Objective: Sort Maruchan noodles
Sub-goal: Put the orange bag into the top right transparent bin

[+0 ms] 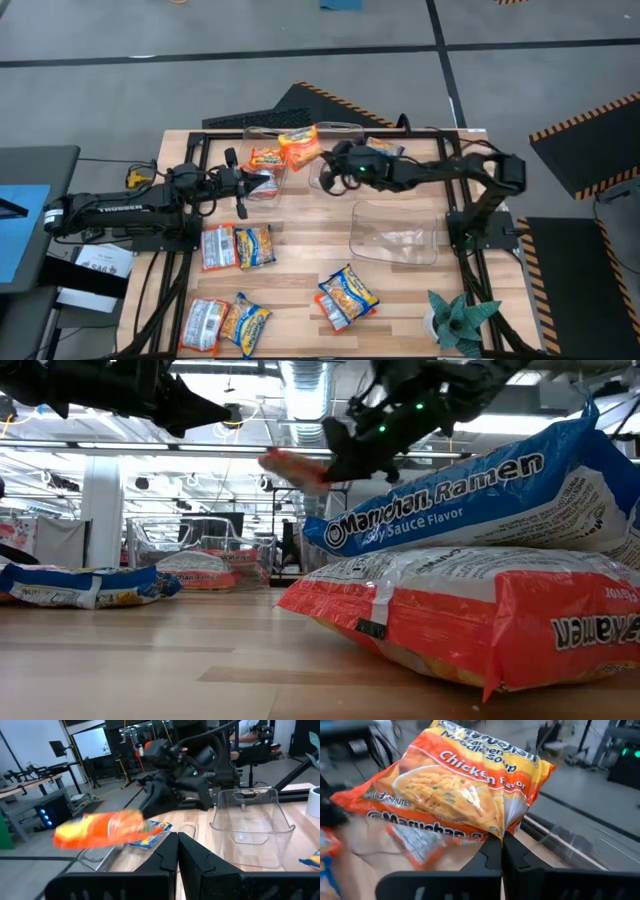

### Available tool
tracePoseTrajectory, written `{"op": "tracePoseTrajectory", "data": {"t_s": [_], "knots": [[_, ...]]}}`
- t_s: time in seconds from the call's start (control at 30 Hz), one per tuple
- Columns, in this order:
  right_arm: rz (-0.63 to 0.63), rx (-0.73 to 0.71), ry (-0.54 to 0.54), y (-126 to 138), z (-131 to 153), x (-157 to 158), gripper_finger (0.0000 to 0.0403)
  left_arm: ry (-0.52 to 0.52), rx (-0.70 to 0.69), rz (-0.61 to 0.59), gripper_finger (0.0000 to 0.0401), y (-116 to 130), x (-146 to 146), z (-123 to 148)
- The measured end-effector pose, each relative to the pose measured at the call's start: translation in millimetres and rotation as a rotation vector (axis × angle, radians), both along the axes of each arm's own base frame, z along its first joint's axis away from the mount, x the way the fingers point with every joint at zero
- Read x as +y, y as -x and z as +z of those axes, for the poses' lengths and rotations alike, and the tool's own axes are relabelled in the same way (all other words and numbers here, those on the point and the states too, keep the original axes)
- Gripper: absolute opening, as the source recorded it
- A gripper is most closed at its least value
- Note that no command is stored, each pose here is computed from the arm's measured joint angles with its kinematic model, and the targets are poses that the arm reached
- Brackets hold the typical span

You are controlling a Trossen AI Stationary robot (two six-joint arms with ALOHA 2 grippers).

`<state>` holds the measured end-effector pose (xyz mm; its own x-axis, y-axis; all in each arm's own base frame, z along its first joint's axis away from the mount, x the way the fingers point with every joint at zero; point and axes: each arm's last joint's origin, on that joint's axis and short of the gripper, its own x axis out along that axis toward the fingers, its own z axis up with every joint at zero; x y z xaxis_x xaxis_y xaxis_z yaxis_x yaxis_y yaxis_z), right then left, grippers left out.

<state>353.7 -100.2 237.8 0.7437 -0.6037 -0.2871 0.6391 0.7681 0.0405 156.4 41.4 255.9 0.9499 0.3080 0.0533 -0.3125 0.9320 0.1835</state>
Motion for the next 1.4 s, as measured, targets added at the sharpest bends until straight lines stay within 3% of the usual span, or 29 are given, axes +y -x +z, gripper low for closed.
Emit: {"op": "tracePoseTrajectory", "data": {"t_s": [0.1, 0.37, 0.57, 0.77, 1.0, 1.2, 1.4], "knots": [[-0.074, 0.094, -0.005, 0.2, -4.2, -11.1, 0.0007, 0.005, 0.015, 0.000, 0.0000, -0.1, 0.0, -1.5], [-0.332, 0.252, -0.110, 29.7, -13.0, -26.4, 0.0007, 0.005, 0.013, 0.001, 0.0000, -0.1, 0.0, -1.4], [-0.352, 0.296, -0.151, 33.9, -18.1, -23.8, 0.0015, 0.015, 0.006, 0.000, 0.0000, -0.1, 0.0, -1.1], [-0.372, 0.284, -0.155, 35.1, -17.8, -27.3, 0.0060, 0.014, 0.007, 0.000, 0.0000, -0.1, 0.0, -1.1], [-0.352, 0.300, -0.125, 34.4, -16.2, -27.2, 0.0137, 0.012, 0.008, 0.000, 0.0000, -0.1, 0.0, -1.1], [-0.265, 0.325, -0.052, 33.3, -2.9, -11.2, 0.0211, 0.032, 0.018, -0.003, 0.0000, -0.1, -0.1, -2.6], [-0.179, 0.393, -0.023, 42.1, 10.8, 15.0, 0.0237, 0.092, 0.091, -0.160, 0.0000, -1.1, -4.6, -10.6]]}}
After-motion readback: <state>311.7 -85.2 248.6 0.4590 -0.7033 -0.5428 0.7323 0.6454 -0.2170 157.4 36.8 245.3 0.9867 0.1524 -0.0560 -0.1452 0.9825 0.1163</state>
